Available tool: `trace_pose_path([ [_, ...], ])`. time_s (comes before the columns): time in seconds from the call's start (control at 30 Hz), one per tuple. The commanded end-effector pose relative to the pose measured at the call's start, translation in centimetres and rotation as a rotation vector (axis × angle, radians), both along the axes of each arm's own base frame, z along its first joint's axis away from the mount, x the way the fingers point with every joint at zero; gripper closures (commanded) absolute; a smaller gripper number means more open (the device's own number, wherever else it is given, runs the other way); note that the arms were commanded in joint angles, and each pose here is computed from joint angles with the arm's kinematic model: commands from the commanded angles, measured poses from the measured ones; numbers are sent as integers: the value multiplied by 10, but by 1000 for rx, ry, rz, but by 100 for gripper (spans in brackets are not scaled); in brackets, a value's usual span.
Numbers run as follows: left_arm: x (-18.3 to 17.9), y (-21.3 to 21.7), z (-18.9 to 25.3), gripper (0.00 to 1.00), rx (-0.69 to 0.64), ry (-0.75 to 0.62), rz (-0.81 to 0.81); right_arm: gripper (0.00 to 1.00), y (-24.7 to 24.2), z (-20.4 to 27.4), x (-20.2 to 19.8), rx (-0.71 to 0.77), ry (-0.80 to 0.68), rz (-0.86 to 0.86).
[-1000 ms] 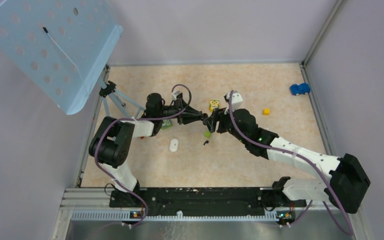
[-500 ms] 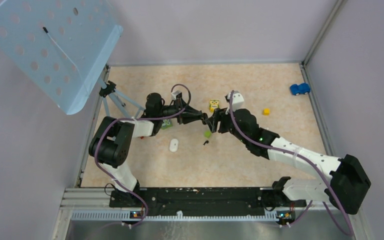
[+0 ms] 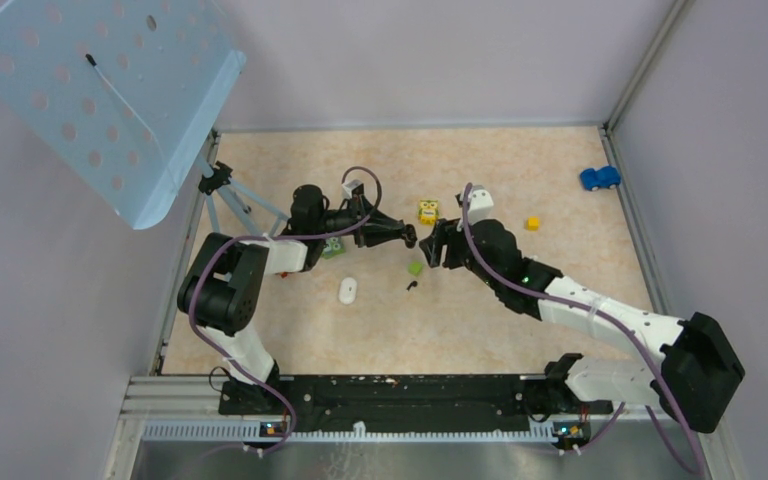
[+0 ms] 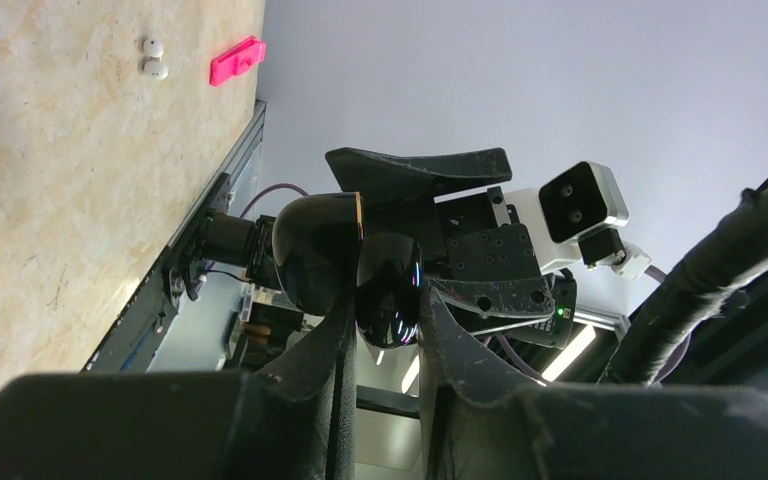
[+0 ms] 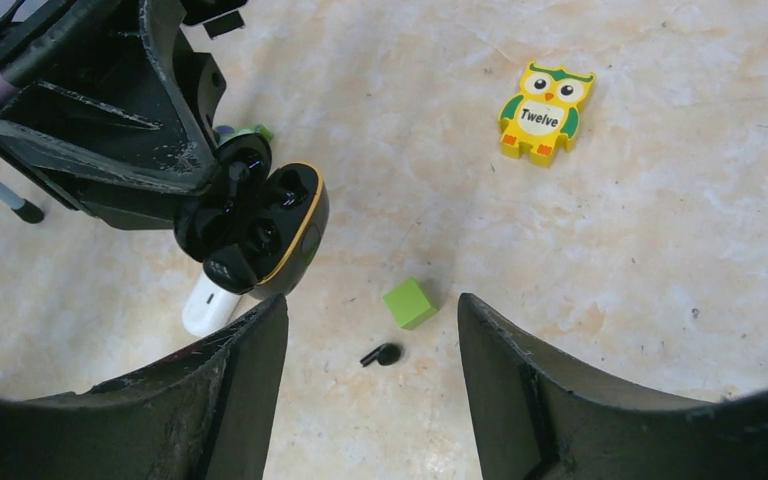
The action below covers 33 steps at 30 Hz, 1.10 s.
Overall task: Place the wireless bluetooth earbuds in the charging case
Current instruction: Adjust the left earbud in the left side groove of the charging case.
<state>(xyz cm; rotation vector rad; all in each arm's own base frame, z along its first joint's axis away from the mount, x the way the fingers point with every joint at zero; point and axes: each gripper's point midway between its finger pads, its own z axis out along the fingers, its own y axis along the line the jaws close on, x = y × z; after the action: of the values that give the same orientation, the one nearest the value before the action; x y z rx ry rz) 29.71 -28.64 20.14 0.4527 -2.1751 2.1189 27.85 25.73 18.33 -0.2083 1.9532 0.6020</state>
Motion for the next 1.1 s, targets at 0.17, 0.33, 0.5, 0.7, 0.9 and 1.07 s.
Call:
trace_pose_path([
  [0.17,3,-2,12,100,-17,-73,-15,38,-6,15,4,22,-41,-13],
  [0.33,4,-2,11,100,-17,-74,-17,39,2,23,-5,27,-72,75],
  [0.5,4,-3,11,100,-16,-76,-17,39,13,28,-14,4,-101,187],
  [0.7,5,-3,11,100,-14,-75,-17,42,17,42,-6,49,-30,115],
  [0.9,5,-3,8,100,-6,-71,-17,54,27,36,-7,132,120,65],
  [1.07,5,-3,8,100,-6,-73,-19,61,35,36,-9,175,149,80],
])
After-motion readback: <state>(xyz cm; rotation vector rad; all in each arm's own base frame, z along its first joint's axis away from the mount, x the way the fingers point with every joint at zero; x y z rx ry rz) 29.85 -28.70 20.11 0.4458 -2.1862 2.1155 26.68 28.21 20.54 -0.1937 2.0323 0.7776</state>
